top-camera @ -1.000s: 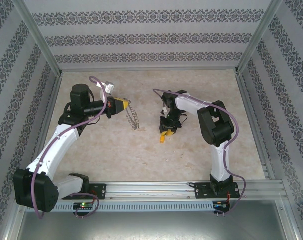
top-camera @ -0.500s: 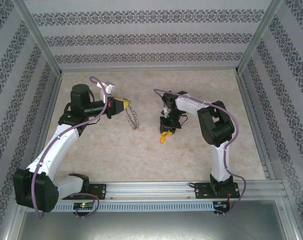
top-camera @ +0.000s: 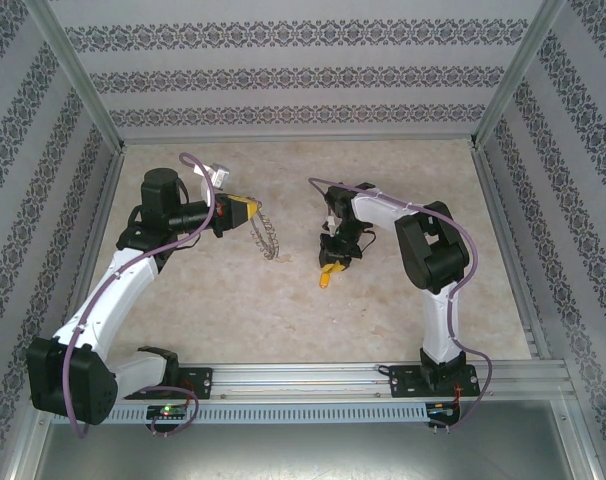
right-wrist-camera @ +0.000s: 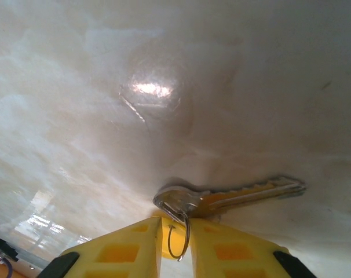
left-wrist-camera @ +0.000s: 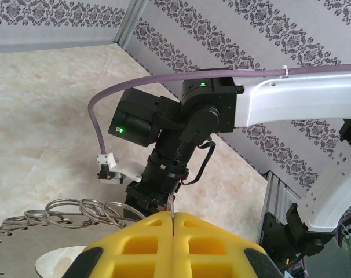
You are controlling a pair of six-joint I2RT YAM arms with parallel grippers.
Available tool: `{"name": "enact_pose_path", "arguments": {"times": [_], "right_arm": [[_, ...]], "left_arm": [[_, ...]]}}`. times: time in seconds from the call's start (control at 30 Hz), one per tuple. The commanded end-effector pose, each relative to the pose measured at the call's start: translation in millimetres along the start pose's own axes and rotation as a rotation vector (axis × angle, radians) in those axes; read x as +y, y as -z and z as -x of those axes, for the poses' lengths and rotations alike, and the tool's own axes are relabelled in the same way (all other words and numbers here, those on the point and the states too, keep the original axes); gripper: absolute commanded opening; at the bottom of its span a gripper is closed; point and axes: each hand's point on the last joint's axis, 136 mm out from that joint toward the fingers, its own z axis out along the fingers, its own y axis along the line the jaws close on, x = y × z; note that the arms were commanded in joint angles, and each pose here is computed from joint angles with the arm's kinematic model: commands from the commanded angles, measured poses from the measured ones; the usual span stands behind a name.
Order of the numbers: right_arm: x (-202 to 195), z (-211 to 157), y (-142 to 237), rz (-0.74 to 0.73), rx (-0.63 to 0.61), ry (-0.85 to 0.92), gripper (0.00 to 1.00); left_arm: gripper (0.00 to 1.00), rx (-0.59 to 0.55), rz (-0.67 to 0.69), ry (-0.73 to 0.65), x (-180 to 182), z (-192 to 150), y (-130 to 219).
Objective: Put the keys on the keyring
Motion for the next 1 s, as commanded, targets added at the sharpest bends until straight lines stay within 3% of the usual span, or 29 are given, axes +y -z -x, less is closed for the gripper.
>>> {"name": "enact_pose_path", "arguments": {"times": [0.0,0.4,0.6,0.97], "right_arm": [[-5.7,4.5,0.2,-0.001,-0.016,-0.031,0.23],[-7.9,11.5,-0.1,0.001,-0.026,-0.052,0.13],[-10.3,11.7,-0.5,0.004,-0.026,-0.061,0.18],[-11.7,18.5,5.5,0.025,-0.043,-0.078,0.15]], "left_arm": [[0.0,-0.004,-0.03,-0.041,-10.7,1.7,0.3],[0.0,-0.006,-0.029,-0.039,-11.5,-0.2,1.4],[0.0,-0.003,-0.03,-0.039,-11.3,-0.8,1.2],[0.0,-0.006,-0.038,-0.03,-8.9,0.9,-1.8]]}}
